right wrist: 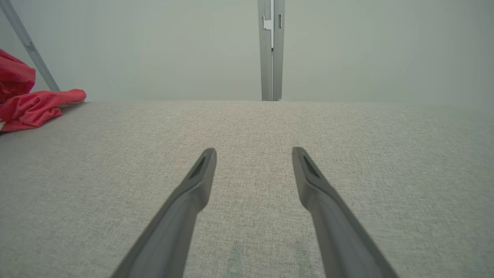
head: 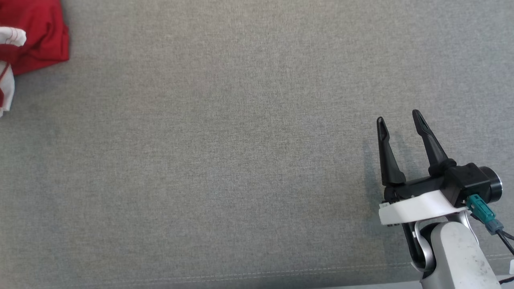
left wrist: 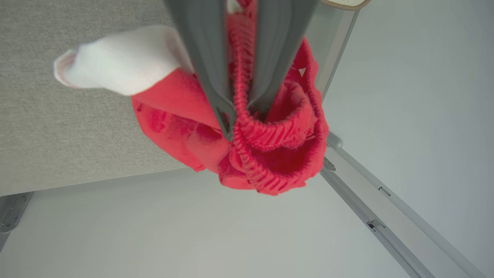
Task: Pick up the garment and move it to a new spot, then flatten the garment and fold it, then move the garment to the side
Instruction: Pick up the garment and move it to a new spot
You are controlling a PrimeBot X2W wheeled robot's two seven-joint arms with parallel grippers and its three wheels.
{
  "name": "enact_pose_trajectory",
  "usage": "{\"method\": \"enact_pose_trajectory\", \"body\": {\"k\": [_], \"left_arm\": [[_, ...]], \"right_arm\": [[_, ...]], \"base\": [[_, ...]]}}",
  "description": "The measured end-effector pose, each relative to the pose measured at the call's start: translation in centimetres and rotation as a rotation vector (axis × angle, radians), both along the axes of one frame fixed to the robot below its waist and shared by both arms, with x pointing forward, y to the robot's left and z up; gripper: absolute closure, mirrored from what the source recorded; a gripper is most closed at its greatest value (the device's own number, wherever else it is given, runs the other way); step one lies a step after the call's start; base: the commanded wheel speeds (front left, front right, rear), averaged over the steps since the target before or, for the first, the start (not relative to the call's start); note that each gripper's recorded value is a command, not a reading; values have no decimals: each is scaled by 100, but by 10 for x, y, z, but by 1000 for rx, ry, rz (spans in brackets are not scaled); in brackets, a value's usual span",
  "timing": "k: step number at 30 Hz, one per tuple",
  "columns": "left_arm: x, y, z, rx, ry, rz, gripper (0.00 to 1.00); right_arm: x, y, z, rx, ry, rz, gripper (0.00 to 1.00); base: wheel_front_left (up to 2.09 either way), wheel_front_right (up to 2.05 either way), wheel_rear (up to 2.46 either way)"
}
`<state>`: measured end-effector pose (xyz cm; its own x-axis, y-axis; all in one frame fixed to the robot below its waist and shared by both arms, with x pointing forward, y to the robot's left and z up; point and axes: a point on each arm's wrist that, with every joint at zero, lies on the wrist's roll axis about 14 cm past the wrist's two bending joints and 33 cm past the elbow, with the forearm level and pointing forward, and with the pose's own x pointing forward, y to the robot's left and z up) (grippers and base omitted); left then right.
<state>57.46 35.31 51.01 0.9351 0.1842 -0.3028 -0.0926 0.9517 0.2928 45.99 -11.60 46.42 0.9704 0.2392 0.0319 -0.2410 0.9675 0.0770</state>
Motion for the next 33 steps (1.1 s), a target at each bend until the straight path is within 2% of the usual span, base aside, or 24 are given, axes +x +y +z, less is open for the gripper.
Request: {"method": "enact_pose_trajectory", "body": {"k": [5, 10, 13, 20, 27, 30, 33], "left_arm": [[-2, -21, 51, 19, -96, -75, 100], [-7, -67, 99, 26, -186, -195, 100], [-16, -114, 135, -7, -266, -302, 100], [-46, -211, 179, -99, -375, -522, 100], [-78, -320, 177, -320, -405, -717, 100], [-94, -366, 157, -416, -367, -780, 100], [-102, -392, 124, -445, -301, -804, 100]], "right_arm": [[-14, -3, 19, 18, -29, -9, 0], [-32, -10, 37, 37, -57, -31, 0], [-49, -19, 51, 43, -81, -55, 0], [-78, -42, 70, 37, -129, -117, 0], [-99, -60, 80, 33, -158, -172, 0], [-104, -63, 80, 34, -159, -184, 0], [-105, -63, 77, 35, -150, -183, 0]], "base": [[0, 0, 0], [0, 0, 0], [0, 0, 0], [0, 0, 0], [0, 0, 0], [0, 0, 0], [0, 0, 0]]}}
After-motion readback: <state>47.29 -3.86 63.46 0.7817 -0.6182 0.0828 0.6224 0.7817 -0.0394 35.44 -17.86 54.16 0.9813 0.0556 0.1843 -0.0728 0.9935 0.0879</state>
